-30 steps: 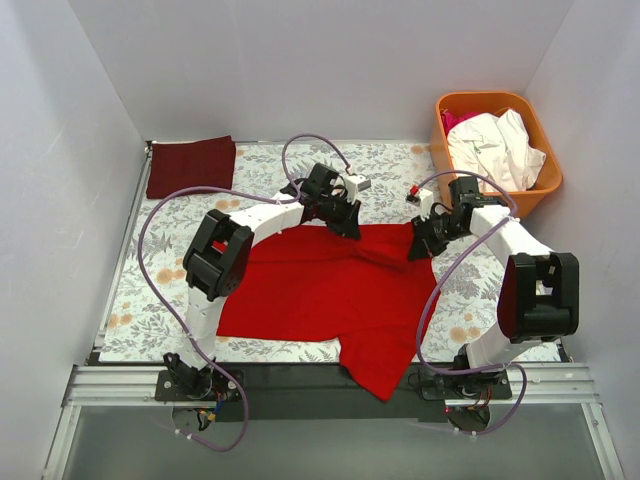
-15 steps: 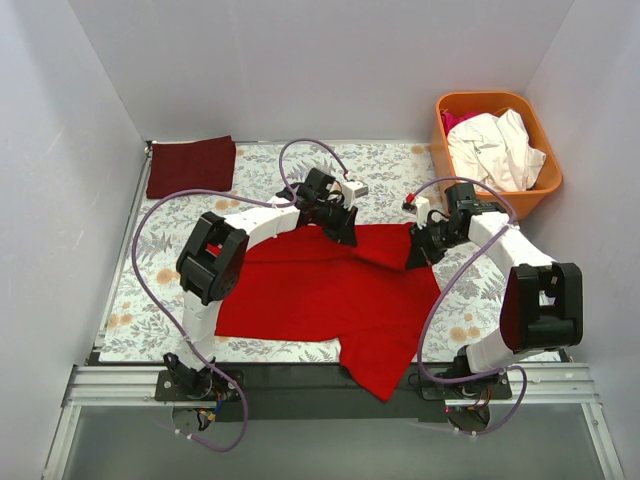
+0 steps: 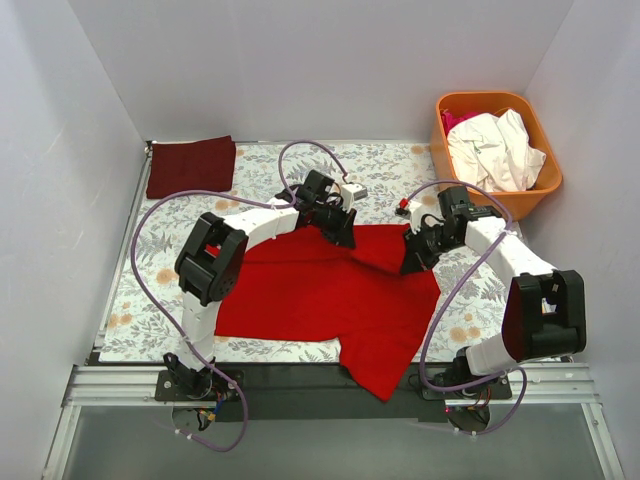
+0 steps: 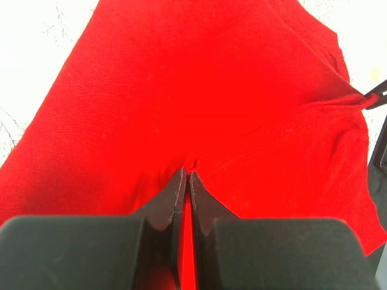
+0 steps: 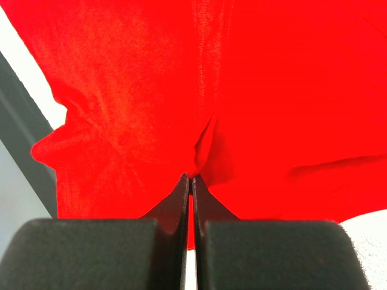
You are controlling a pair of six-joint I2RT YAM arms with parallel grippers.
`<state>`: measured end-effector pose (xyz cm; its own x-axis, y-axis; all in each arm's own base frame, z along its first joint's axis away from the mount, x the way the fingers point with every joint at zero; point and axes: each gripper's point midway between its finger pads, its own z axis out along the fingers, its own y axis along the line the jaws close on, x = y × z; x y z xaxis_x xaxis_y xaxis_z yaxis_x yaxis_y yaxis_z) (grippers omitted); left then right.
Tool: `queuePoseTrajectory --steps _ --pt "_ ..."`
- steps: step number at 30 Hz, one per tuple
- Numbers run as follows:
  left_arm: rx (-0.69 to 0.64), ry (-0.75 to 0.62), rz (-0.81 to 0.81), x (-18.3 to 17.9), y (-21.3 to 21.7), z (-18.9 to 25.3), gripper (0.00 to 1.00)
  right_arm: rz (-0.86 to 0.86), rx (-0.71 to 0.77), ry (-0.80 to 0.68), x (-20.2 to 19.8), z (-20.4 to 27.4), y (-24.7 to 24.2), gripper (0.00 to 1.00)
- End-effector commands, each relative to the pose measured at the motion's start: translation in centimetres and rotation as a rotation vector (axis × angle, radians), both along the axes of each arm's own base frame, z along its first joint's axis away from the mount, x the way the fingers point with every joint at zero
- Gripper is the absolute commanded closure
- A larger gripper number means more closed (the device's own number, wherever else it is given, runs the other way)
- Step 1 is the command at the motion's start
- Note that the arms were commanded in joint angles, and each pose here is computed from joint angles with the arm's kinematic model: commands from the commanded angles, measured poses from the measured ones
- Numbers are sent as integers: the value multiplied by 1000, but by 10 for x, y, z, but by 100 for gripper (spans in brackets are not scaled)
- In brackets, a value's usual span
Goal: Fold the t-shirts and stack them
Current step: Fold the tshirt
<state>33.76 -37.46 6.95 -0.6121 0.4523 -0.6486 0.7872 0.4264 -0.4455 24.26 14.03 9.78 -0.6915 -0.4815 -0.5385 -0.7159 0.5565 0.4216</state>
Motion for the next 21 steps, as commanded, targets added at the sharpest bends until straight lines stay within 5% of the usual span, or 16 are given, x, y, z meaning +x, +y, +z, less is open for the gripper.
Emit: queuePoseTrajectory --steps 1,16,21 --pt "-59 -101 -11 1 -1 48 100 28 32 17 -15 7 8 99" --pt "-34 -80 -81 -21 11 32 100 57 -65 67 -28 -26 -2 99" --pt "-11 -78 -125 -35 22 22 89 60 -100 47 -25 -29 -9 99"
